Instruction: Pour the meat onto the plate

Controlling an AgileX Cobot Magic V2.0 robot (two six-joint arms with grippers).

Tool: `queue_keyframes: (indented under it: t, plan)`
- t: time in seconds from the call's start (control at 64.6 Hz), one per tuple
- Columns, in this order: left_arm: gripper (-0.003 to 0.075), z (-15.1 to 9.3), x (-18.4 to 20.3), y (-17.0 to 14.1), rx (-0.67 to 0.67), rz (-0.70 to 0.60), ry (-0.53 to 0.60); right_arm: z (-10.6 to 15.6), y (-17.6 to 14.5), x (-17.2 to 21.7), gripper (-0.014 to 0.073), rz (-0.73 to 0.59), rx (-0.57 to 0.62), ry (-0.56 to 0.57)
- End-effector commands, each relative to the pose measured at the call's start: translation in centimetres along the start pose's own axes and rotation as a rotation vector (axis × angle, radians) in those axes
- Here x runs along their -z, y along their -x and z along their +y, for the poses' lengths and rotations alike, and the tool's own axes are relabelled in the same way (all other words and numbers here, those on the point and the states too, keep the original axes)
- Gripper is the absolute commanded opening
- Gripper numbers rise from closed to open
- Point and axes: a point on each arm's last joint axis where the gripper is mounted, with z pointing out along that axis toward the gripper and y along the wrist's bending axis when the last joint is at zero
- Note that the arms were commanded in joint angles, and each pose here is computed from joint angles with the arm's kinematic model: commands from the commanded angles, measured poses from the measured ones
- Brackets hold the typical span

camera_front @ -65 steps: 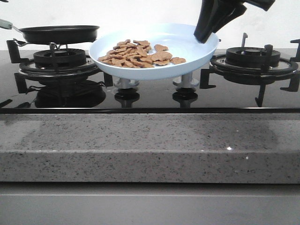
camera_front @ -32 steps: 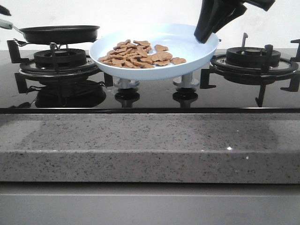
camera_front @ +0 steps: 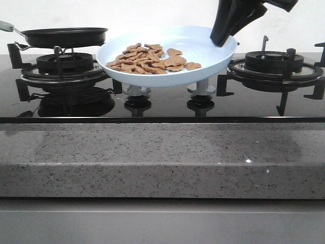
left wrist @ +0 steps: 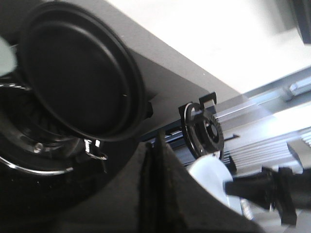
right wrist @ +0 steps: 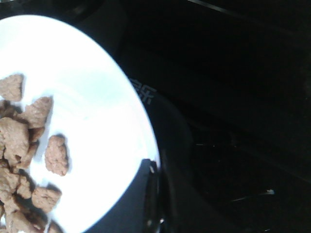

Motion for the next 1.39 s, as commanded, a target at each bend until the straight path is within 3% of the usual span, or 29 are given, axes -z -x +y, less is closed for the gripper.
queue_keyframes:
  t: [0.0,0.155,0.371,0.511,0.681,0.789,0.944,1.191,1.377]
  plan:
    - [-0.0020,-5.3,2.0,-0.8,-0.165,-0.061,-0.007,0.9,0.9,2.9,-0.0069,-0.117,0.009,0.020]
    - [-0.0020,-9.2,3.8,-3.7,-0.418,-0.123,0.241,0.9,0.9,2.9,-0.0069,-0.117,0.009,0.020]
    - [-0.0020,-13.4,6.7,-8.7,-0.654,-0.239,0.335,0.9,0.9,2.9,-0.0069,-0.117,0.009,0.020]
    - [-0.0020,-13.3,8.5,-11.9,-0.735,-0.311,0.398,0.9,0.9,2.9,-0.0069,-0.117,0.009,0.020]
    - [-0.0020,-11.5,10.4,-15.8,-0.824,-0.432,0.527,0.9,0.9,2.9,-0.0069,-0.117,0.009,0.020]
    - [-0.0020,-10.8,11.4,-18.1,-0.842,-0.532,0.548,0.9,0.9,2.9,-0.0069,-0.117,0.009,0.020]
    - [-0.0020,-9.4,11.5,-20.6,-0.833,-0.544,0.544,0.9,0.9,2.9,-0.0069,-0.117,0.009,0.020]
    - [-0.0020,-9.0,11.4,-21.3,-0.808,-0.550,0.527,1.0,1.1,2.9,-0.0069,-0.139,0.001,0.027]
    - [-0.0020,-9.0,11.4,-21.3,-0.808,-0.552,0.528,0.2,2.7,3.8,-0.0069,-0.218,-0.102,0.074]
